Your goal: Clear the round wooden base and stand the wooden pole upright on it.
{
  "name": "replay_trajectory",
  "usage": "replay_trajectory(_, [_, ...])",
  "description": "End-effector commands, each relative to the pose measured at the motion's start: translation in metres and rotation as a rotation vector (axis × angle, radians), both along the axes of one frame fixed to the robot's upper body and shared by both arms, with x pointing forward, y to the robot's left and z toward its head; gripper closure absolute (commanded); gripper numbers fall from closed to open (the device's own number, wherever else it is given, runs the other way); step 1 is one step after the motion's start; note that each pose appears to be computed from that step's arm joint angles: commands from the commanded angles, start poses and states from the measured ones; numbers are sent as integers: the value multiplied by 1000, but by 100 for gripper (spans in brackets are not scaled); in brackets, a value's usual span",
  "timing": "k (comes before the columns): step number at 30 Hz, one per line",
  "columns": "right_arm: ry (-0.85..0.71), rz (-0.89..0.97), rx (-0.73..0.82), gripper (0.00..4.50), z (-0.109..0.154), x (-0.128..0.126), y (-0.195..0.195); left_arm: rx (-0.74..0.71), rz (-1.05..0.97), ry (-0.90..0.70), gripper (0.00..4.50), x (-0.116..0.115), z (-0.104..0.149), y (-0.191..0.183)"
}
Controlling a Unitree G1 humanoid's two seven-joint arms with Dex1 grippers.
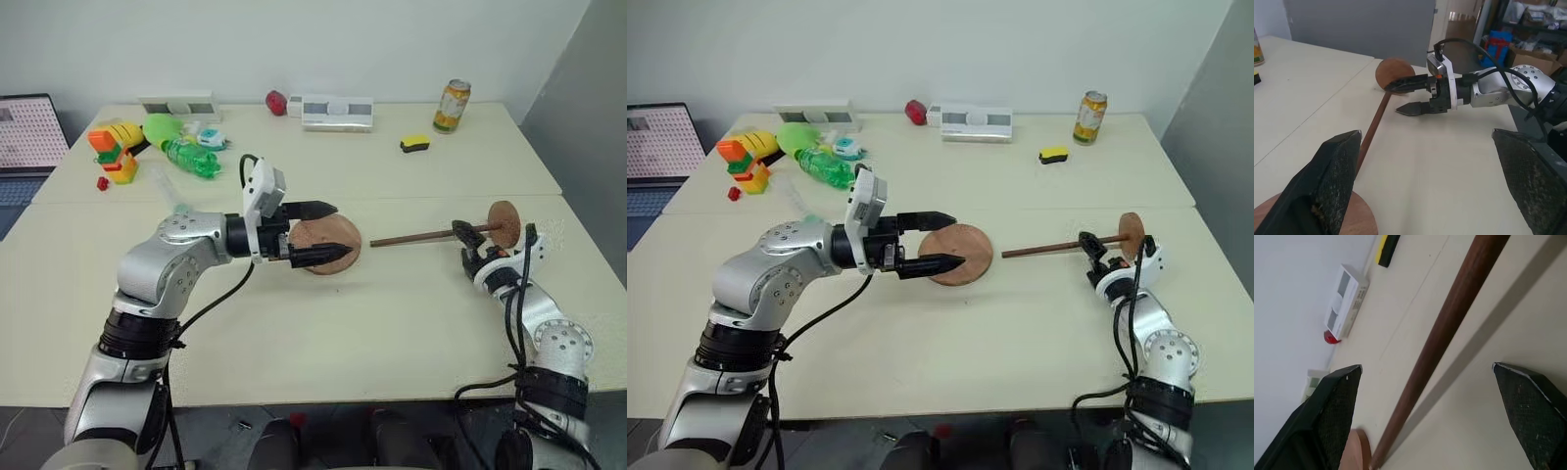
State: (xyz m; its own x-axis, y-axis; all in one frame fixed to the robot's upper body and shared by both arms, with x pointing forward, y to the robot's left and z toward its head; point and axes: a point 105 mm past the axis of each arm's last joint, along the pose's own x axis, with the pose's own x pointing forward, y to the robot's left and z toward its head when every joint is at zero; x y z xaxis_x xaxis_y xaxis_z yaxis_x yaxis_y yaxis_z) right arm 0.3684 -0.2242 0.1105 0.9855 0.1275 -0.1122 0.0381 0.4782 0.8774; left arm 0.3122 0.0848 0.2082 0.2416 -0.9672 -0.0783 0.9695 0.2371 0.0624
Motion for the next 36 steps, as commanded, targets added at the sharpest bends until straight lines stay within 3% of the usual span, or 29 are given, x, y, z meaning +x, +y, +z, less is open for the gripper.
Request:
replay_trajectory(1, [5,-66,11,0,-5,13,-17,-10,-13,-45,4,-3,8,-3])
replay_trajectory(16, [8,-96,-14,0,-3,23,-36,-13,-36,-45,4,-13,9,-5])
replay_trajectory(22, [12,-119,-16,123,-3,22,-46,2,-34,-42,0,-13,7,-6])
replay_trajectory(31, [4,-121,-28,354,-3,19,-48,0,-26,-47,0,-8,8,-6])
replay_trajectory(36, [-27,-123,-13,391,9,21,-45,-2,-26,-48,0,-7,9,-6])
